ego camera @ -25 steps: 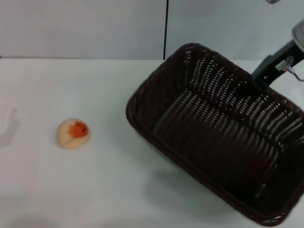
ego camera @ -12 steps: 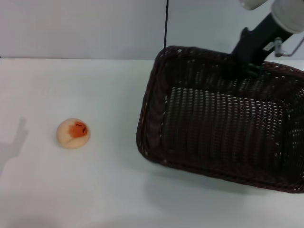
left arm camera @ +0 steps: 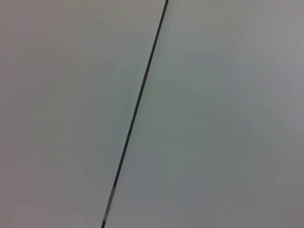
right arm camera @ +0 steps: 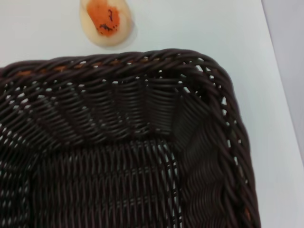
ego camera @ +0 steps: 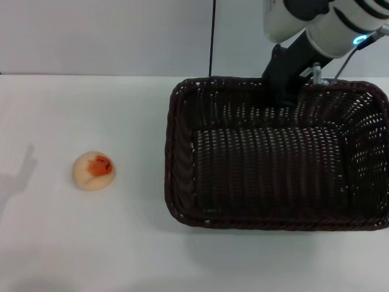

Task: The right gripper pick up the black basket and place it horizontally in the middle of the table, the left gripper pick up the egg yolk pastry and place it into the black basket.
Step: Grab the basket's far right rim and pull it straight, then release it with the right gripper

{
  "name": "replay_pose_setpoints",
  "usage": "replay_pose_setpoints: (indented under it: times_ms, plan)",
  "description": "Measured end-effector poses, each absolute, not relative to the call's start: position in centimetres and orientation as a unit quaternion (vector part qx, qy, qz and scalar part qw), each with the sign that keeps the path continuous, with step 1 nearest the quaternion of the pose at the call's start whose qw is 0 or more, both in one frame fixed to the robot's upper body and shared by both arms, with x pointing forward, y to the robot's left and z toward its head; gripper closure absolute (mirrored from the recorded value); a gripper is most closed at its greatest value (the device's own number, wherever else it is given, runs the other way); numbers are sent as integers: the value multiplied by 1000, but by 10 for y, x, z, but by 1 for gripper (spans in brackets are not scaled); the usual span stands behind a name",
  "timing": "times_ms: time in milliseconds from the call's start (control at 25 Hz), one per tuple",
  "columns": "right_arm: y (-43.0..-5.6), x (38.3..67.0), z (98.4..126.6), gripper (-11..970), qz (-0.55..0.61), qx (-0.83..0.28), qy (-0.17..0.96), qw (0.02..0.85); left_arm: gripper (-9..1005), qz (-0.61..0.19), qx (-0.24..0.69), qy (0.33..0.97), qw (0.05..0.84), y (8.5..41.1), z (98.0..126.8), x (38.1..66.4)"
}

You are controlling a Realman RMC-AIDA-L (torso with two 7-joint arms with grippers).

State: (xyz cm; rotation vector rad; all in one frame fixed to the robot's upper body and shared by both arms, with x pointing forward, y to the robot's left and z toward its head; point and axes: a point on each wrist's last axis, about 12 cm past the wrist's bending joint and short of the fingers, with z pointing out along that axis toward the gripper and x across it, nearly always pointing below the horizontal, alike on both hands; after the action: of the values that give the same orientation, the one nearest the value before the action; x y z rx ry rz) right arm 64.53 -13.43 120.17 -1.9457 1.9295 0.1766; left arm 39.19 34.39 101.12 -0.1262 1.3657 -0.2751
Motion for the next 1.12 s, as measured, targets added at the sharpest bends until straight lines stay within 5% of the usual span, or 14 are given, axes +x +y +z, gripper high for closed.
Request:
replay_pose_setpoints:
  times_ms: [1120]
  plan:
    - [-114,647,1175,709,109,-666,705,218,176,-124,-68,641,754,345,1008,396]
